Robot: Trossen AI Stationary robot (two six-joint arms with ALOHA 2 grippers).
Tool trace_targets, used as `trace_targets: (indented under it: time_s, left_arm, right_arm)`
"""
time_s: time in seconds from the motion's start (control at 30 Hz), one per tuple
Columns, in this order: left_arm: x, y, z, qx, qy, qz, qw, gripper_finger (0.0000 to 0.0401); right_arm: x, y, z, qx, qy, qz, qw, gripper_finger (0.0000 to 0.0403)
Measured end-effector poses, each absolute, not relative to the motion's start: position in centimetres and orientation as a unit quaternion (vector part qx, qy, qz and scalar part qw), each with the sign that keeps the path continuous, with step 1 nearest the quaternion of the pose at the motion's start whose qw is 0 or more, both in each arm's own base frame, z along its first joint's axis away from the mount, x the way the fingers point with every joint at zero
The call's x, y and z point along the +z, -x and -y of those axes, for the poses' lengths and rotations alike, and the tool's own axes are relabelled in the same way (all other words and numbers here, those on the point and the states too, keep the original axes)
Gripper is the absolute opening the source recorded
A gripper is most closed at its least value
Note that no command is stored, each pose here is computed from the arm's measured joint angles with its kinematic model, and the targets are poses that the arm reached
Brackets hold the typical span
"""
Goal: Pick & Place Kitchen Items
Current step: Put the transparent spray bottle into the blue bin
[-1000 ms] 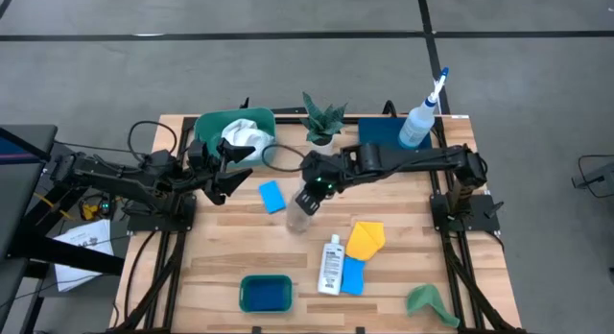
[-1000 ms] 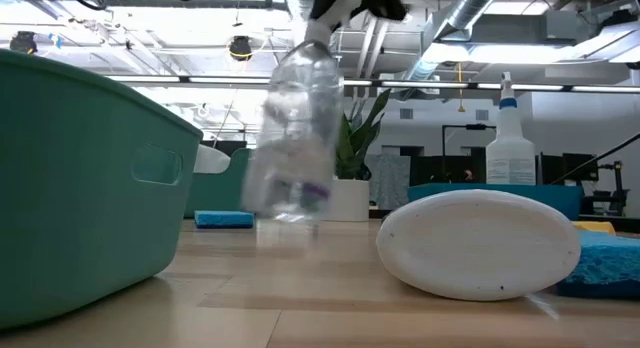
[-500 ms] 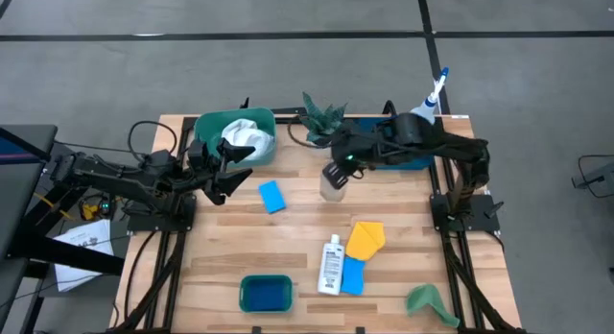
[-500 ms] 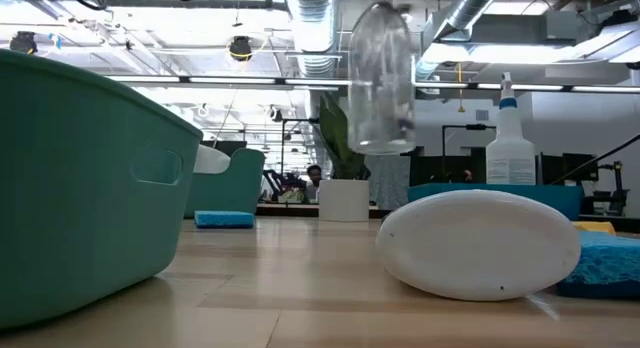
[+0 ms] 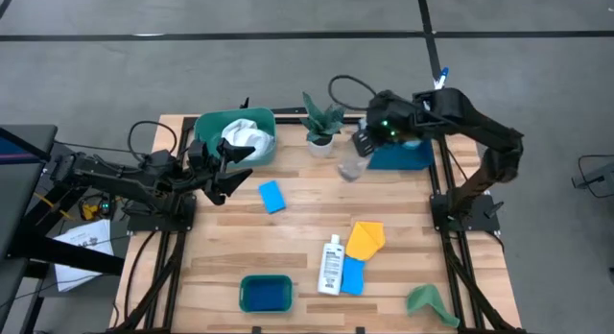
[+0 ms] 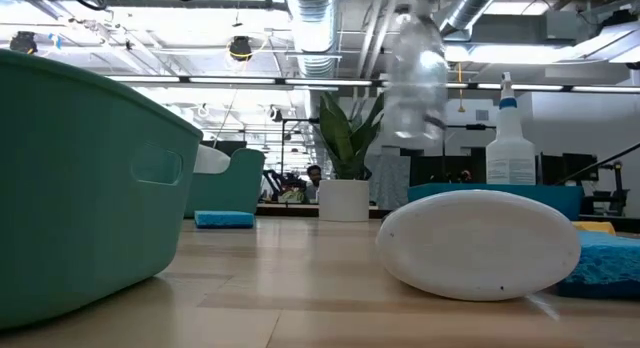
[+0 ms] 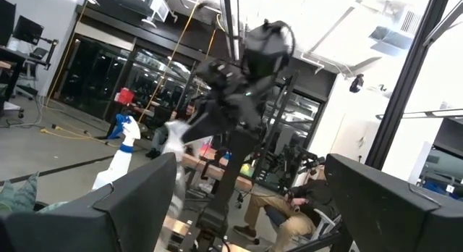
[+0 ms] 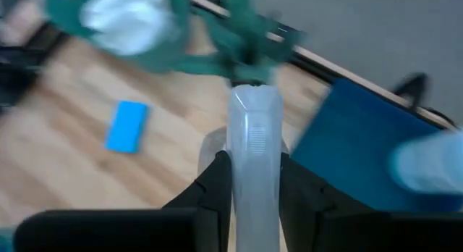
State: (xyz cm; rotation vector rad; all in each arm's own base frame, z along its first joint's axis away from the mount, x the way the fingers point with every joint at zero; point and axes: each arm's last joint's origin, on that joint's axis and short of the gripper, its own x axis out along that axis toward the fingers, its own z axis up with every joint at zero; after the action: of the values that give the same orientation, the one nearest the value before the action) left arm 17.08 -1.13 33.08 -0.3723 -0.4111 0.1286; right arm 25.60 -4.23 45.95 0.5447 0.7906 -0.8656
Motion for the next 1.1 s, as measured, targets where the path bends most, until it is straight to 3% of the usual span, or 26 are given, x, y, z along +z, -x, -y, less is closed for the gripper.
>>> trace_targets:
  time_s: [0.27,0.93,1.1]
  left_arm:
    - [33.1,-17.1,1.1,0.064,0.183,0.202,0.960,0.0347]
    - [32.8,-17.2,1.1,0.067,0.180,0.186,0.964,0.0347]
    - [32.8,-17.2,1.1,0.067,0.180,0.186,0.964,0.0347]
  right_arm:
    - [42.3,-21.6,8.4,-0.488,-0.265,-0.404,0.727,0.0072]
    - [40.7,-18.6,16.1,-0.575,-0.290,-0.351,0.680,0.0071]
    - [38.6,-18.4,16.9,-0.591,-0.311,-0.361,0.651,0.0071]
